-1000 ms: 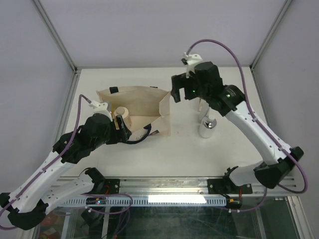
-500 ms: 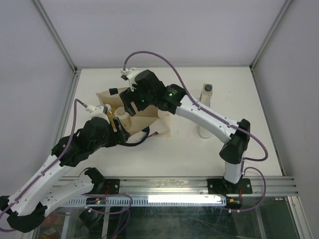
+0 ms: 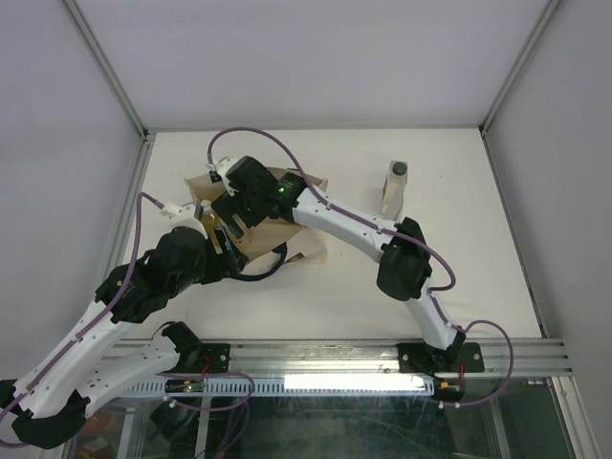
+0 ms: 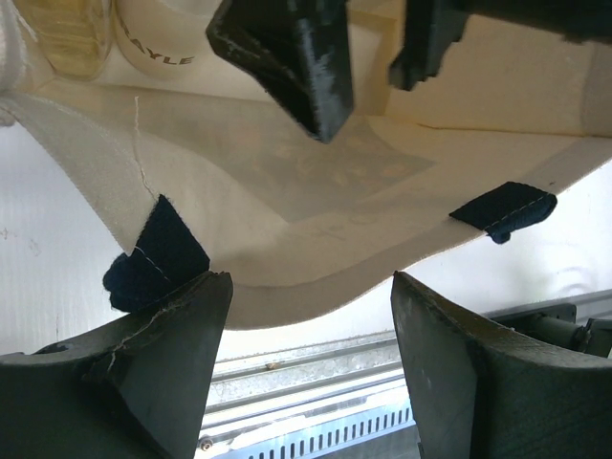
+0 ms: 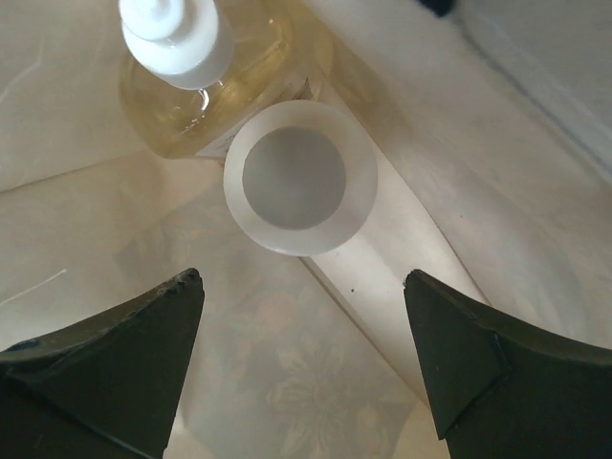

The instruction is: Take the personal care products out of the canvas bag

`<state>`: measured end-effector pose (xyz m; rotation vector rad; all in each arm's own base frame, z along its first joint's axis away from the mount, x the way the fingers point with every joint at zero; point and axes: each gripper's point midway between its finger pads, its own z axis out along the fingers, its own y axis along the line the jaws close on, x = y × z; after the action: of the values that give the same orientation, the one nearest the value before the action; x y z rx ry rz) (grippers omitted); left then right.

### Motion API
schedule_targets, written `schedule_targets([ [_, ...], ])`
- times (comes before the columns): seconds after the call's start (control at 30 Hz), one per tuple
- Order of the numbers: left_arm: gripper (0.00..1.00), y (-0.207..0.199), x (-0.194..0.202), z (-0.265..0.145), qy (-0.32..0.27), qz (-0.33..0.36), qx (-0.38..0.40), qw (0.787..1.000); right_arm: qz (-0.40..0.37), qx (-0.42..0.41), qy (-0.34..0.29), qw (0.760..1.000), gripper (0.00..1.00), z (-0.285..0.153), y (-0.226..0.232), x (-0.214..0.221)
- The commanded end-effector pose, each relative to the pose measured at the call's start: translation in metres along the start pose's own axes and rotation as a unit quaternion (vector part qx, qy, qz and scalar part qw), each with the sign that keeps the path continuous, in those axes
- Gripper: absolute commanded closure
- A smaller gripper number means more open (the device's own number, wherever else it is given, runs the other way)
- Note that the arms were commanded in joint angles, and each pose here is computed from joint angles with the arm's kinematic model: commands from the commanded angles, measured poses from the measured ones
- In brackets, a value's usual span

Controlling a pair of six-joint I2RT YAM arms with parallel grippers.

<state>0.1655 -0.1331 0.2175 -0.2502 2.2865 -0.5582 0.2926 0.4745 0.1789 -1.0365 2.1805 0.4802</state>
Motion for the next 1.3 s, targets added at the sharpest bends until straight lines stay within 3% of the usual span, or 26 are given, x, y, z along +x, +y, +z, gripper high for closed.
schedule_targets([
  [0.0, 0.29, -0.005, -0.008, -0.006, -0.012, -0.005, 0.005, 1.000, -0.013, 0.003, -0.036, 0.999, 0.11, 0.005, 0.003, -0.024],
  [0.73, 0.28, -0.008, -0.008, -0.003, -0.006, 0.012, 0.006, 1.000, -0.014, 0.035, -0.031, 0.999, 0.13, 0.076, -0.003, -0.014],
  [0.9, 0.28, -0.008, -0.008, -0.004, -0.005, 0.012, 0.008, 1.000, -0.010, 0.026, -0.040, 0.999, 0.24, 0.075, 0.001, -0.020],
  [1.27, 0.26, -0.008, -0.009, -0.003, -0.006, 0.022, 0.005, 1.000, -0.026, 0.027, -0.077, 0.996, 0.74, 0.037, -0.001, -0.051],
])
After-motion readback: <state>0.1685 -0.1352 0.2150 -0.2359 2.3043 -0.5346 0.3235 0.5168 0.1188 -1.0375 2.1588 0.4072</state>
